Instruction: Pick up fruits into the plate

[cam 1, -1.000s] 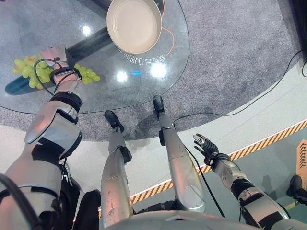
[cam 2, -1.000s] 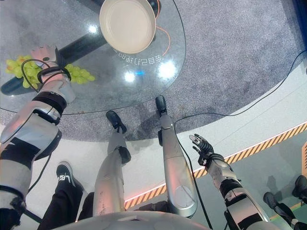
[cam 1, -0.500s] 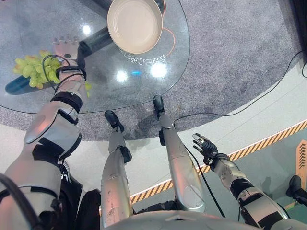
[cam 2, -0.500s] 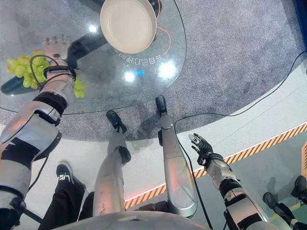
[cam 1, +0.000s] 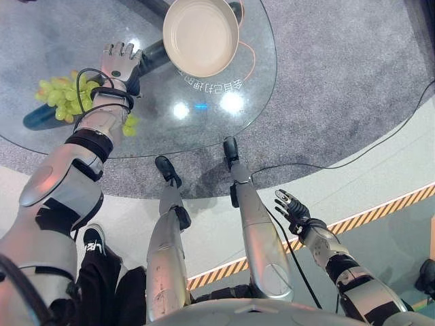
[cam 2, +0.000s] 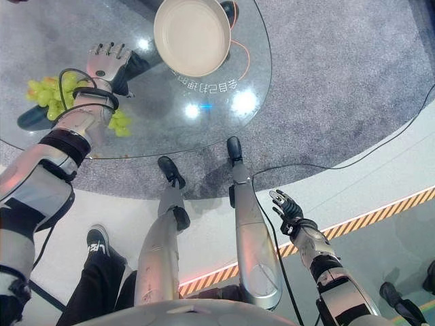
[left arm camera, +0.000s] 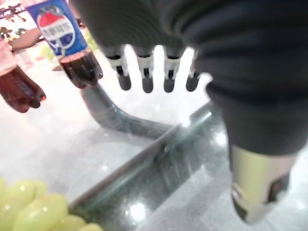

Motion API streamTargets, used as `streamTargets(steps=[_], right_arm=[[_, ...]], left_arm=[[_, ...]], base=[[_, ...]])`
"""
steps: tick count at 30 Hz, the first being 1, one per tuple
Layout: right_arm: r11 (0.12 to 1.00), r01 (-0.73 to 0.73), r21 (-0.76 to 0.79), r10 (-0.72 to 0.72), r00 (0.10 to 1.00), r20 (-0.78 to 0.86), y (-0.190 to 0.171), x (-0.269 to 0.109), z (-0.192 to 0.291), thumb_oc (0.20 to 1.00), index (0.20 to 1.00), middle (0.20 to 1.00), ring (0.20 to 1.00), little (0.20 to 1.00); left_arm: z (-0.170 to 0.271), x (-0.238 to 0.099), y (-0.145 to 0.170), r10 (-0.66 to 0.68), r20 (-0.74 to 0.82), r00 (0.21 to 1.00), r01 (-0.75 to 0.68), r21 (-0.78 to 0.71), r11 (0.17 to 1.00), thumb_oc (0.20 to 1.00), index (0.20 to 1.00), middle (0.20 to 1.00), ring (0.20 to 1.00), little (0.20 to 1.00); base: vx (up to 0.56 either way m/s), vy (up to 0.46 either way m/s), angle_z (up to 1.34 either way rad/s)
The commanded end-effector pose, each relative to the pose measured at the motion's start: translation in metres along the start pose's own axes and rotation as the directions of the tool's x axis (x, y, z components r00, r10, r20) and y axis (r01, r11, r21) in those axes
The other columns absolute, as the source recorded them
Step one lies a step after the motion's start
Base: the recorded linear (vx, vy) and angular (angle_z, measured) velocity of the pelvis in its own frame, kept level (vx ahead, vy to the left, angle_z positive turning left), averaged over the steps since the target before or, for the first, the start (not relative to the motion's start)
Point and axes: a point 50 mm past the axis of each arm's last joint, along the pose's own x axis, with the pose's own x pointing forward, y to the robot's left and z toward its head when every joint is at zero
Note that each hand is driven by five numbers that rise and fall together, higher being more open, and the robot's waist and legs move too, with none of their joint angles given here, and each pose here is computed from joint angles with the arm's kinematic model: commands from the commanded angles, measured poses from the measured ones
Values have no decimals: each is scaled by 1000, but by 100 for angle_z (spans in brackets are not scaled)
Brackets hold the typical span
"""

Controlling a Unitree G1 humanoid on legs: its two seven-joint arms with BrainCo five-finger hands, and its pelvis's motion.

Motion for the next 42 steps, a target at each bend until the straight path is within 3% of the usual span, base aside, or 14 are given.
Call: streamTargets(steps=[1, 3, 6, 9, 18, 27, 42], right_arm=[[997, 69, 37, -69, 997, -20, -28, -19, -19, 1000, 1000, 1000, 1000, 1000], [996, 77, 41, -76, 997, -20, -30, -19, -19, 1000, 1000, 1000, 1000, 1000], [993, 101, 55, -99, 995, -28, -35, -22, -21, 1000, 1000, 1000, 1000, 1000], [990, 119, 70, -117, 993, -33, -37, -23, -23, 1000, 1000, 1000, 1000, 1000], [988, 138, 69, -135, 990, -44, -43, -26, -25, 1000, 1000, 1000, 1000, 1000], [986, 161, 49, -158, 986, -61, -49, -28, -26, 1000, 1000, 1000, 1000, 1000], [991, 125, 49, -120, 988, -94, -34, -25, -35, 1000, 1000, 1000, 1000, 1000]], left_arm=[[-18, 1, 23, 26, 38, 999, -28, 41, 999, 1000, 1000, 1000, 1000, 1000], [-21, 0, 25, 24, 27, 999, -24, 12, 1000, 1000, 1000, 1000, 1000, 1000], [-32, -5, 26, 35, -51, 998, -43, -169, 985, 1000, 1000, 1000, 1000, 1000], [-41, -14, 16, 45, -72, 996, -60, -221, 973, 1000, 1000, 1000, 1000, 1000], [-73, -56, -45, -97, -154, 983, 69, -177, 982, 1000, 1000, 1000, 1000, 1000], [-91, -79, -75, -209, -262, 942, 165, -179, 970, 1000, 1000, 1000, 1000, 1000], [-100, -71, -60, -22, -433, 901, -18, -89, 996, 1000, 1000, 1000, 1000, 1000]], base=[[0, 0, 0], [-4, 9, 2], [-7, 17, 2], [0, 0, 0], [14, 29, 2], [29, 61, 2], [8, 0, 2]])
